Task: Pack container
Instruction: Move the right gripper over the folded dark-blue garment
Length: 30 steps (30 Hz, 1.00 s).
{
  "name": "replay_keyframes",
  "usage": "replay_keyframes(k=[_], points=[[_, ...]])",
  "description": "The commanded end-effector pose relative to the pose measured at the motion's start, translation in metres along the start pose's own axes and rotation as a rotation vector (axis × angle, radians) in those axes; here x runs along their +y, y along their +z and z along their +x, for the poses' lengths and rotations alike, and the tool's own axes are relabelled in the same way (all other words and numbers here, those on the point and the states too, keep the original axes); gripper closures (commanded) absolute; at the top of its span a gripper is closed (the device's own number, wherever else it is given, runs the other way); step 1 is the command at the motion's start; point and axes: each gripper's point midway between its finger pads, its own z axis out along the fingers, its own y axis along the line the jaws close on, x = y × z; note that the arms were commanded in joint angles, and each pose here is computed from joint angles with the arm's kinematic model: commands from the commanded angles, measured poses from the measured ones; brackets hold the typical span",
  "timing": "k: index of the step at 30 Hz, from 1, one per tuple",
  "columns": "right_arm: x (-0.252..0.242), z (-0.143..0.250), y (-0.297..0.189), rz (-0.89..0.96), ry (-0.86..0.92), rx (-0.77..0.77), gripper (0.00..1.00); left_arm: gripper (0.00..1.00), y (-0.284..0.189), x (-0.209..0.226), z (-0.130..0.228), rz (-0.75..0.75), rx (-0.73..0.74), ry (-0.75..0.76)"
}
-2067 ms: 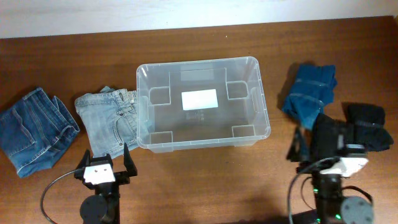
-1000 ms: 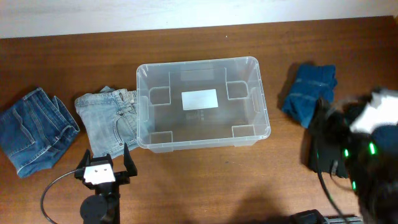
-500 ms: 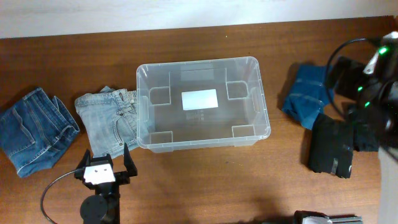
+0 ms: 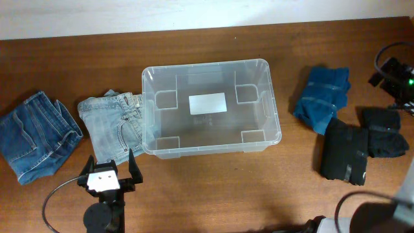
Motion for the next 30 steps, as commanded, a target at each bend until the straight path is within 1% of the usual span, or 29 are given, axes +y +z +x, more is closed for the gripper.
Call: replay_keyframes(k=[1, 3, 13, 16, 17, 19, 30], points=[[0.012, -0.002, 0.026, -0.091, -0.058, 0.058, 0.0, 0.0, 0.001, 0.001, 0.003, -0.002, 0.0, 0.015], [0.012, -0.002, 0.043, -0.1, -0.075, 0.087, 0.0, 0.01, 0.001, 0.001, 0.003, -0.002, 0.0, 0.015], [-0.001, 0.004, 0.126, -0.084, -0.054, 0.202, 0.0, 0.01, 0.001, 0.001, 0.003, -0.002, 0.0, 0.014], [-0.001, 0.009, 0.146, -0.101, -0.046, 0.237, 0.0, 0.01, 0.001, 0.001, 0.003, -0.002, 0.0, 0.015], [0.0, 0.012, 0.153, -0.119, -0.05, 0.251, 0.01, 0.01, 0.001, 0.001, 0.003, -0.002, 0.0, 0.015], [0.004, 0.017, 0.164, -0.157, -0.08, 0.276, 0.01, 0.01, 0.001, 0.001, 0.003, -0.002, 0.0, 0.014], [-0.01, 0.05, 0.214, -0.142, -0.044, 0.409, 0.01, 0.01, 0.001, 0.001, 0.003, -0.002, 0.0, 0.015]])
